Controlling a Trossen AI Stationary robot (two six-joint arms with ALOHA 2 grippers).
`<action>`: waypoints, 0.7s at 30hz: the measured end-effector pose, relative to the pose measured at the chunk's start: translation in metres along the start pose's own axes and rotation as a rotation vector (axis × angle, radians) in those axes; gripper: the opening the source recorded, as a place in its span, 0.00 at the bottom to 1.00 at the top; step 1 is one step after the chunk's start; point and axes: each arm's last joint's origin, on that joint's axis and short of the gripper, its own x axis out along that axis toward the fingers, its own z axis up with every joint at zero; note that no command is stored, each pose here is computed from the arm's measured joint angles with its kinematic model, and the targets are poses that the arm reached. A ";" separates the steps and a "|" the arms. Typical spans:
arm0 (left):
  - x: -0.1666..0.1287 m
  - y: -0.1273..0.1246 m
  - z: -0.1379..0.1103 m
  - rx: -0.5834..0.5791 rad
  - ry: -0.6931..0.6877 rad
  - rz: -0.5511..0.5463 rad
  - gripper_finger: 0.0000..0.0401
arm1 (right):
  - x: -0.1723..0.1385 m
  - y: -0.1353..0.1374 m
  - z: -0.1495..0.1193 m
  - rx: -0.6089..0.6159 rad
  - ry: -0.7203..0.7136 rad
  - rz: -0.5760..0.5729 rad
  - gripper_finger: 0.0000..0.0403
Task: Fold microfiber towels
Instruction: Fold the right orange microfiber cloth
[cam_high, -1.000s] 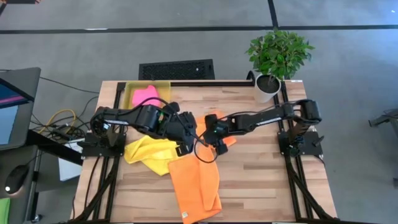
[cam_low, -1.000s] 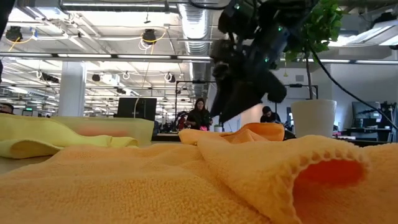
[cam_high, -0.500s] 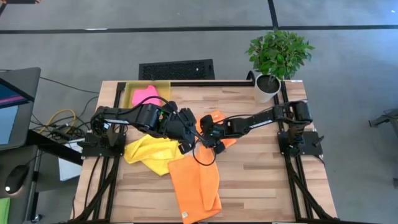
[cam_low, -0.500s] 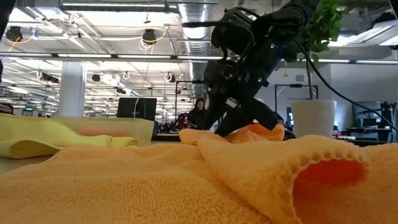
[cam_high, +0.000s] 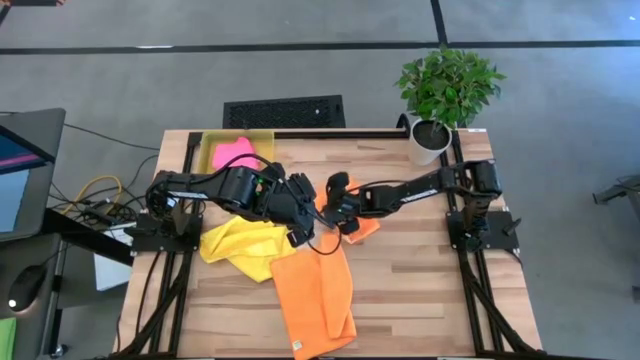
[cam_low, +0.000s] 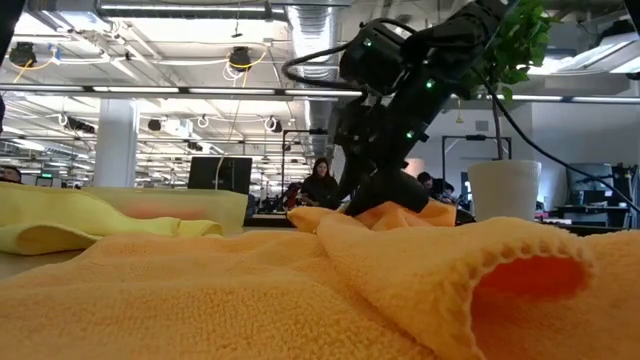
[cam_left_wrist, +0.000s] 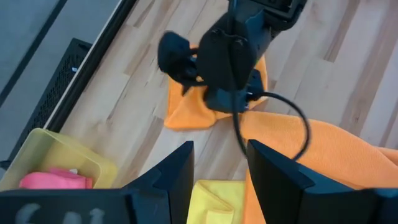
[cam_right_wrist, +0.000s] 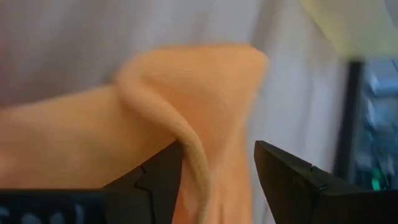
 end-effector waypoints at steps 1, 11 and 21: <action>0.000 0.000 0.000 0.000 0.000 0.000 0.35 | 0.001 -0.002 -0.002 0.031 0.022 -0.021 0.56; 0.000 0.000 0.000 0.000 0.000 0.000 0.35 | 0.009 -0.016 -0.036 0.240 0.243 -0.016 0.56; 0.000 0.000 0.000 0.002 0.001 0.000 0.35 | -0.022 -0.031 -0.038 0.256 0.153 0.122 0.56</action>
